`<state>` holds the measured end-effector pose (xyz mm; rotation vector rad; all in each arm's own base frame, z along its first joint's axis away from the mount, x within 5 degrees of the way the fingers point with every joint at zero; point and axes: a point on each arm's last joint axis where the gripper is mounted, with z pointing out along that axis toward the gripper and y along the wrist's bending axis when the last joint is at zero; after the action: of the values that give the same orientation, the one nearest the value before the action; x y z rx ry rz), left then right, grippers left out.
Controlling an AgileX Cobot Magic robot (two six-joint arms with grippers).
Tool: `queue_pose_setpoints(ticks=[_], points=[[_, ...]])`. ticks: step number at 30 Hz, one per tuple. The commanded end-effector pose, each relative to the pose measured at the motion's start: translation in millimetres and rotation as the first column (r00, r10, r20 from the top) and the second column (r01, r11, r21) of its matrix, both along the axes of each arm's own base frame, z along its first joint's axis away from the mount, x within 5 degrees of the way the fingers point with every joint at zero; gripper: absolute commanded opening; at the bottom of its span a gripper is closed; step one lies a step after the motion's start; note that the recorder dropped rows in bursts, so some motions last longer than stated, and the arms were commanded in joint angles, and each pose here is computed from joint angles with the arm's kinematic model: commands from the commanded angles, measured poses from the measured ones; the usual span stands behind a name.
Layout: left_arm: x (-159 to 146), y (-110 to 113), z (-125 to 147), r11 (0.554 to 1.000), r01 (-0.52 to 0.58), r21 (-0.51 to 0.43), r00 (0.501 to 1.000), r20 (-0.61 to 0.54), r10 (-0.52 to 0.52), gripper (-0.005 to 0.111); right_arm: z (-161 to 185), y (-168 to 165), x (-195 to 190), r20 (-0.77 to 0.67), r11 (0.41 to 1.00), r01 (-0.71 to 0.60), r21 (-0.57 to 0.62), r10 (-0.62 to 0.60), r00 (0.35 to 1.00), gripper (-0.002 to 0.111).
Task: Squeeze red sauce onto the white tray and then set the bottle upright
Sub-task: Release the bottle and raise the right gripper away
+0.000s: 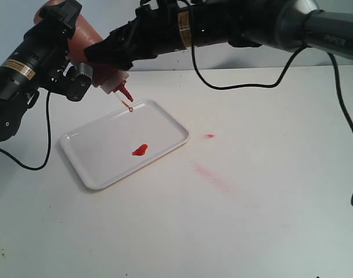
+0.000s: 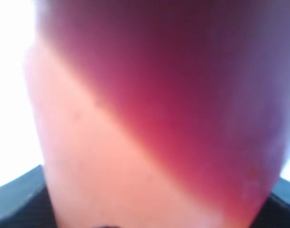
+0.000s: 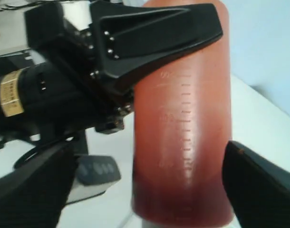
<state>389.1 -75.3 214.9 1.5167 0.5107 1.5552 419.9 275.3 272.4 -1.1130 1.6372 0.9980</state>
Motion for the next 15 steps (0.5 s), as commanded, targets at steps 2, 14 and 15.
queue_pose_setpoints(ticks=[2,14,15], points=[[-1,0,13,0.999,-0.007,-0.051,0.998,0.064,0.010,0.000,6,-34,-3,-0.067,0.984,-0.169,0.048,0.172,0.983,0.049],[-1,1,13,0.998,-0.012,-0.056,0.998,0.063,0.015,0.000,-6,-127,29,-0.096,0.997,-0.047,0.054,0.052,0.994,0.000],[-1,1,13,0.998,-0.012,-0.056,0.998,0.063,0.015,0.000,-13,-136,30,-0.097,0.998,-0.035,0.046,0.039,0.995,0.000]])
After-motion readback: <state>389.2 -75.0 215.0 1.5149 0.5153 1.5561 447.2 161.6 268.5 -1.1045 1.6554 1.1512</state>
